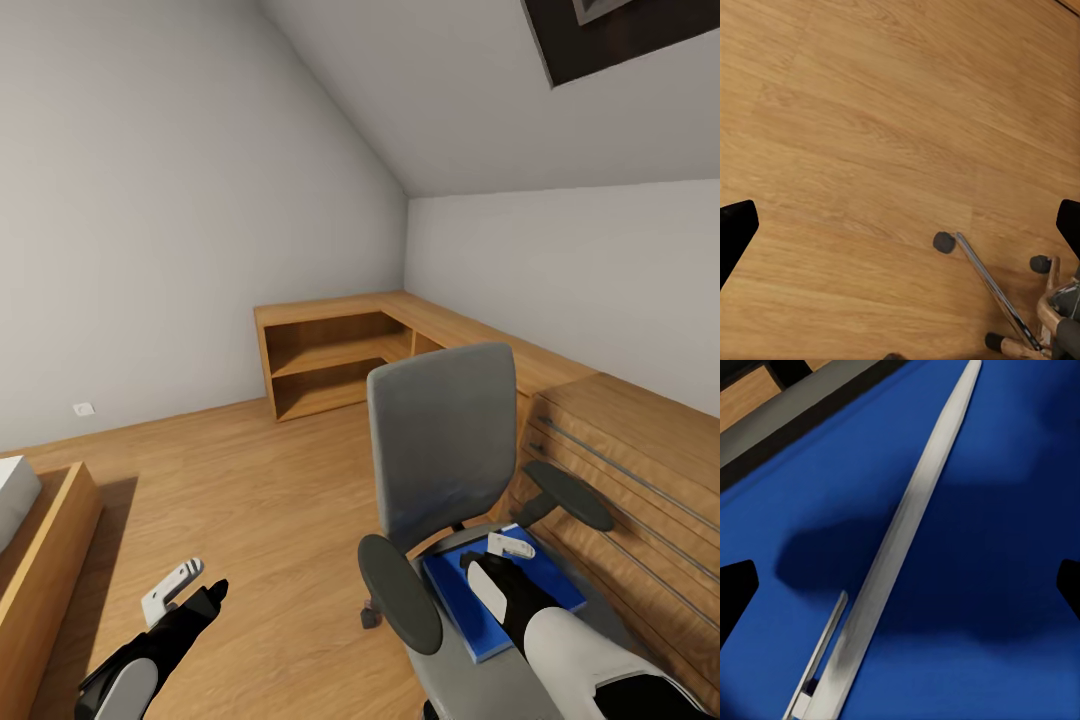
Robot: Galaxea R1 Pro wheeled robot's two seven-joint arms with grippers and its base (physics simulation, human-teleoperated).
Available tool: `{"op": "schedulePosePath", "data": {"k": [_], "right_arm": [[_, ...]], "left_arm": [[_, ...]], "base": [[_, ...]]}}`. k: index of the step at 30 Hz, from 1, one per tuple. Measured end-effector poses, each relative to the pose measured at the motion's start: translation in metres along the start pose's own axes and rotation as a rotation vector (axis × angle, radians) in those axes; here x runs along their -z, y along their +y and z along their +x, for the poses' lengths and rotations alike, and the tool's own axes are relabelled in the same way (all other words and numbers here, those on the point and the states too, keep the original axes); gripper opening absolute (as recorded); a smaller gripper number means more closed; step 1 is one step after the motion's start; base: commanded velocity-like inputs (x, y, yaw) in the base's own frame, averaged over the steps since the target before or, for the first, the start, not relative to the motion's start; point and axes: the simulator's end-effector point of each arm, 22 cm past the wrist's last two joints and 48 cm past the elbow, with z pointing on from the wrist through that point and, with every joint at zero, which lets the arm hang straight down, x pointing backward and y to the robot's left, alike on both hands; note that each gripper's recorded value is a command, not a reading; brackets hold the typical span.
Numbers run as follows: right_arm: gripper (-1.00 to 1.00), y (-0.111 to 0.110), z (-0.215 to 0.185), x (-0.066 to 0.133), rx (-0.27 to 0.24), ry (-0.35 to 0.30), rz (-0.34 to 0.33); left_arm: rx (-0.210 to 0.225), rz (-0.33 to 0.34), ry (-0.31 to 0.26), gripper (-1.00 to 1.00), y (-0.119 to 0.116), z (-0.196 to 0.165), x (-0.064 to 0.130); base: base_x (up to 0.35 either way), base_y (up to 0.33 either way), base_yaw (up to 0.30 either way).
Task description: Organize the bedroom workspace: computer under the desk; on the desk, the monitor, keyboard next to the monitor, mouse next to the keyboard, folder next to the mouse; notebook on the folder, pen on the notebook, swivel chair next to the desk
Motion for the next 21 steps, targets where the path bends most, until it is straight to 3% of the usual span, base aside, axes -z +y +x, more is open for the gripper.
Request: {"op": "schedulePosePath", "data": {"k": [21], "right_arm": [[1.00, 0.0005, 0.0063, -0.0054, 0.005, -0.001, 0.001]], "left_arm": [[0.001, -0.001, 0.000, 1.00, 0.0042, 0.0051, -0.0047]], "base": [[0.000, 0.000, 0.000]]}}
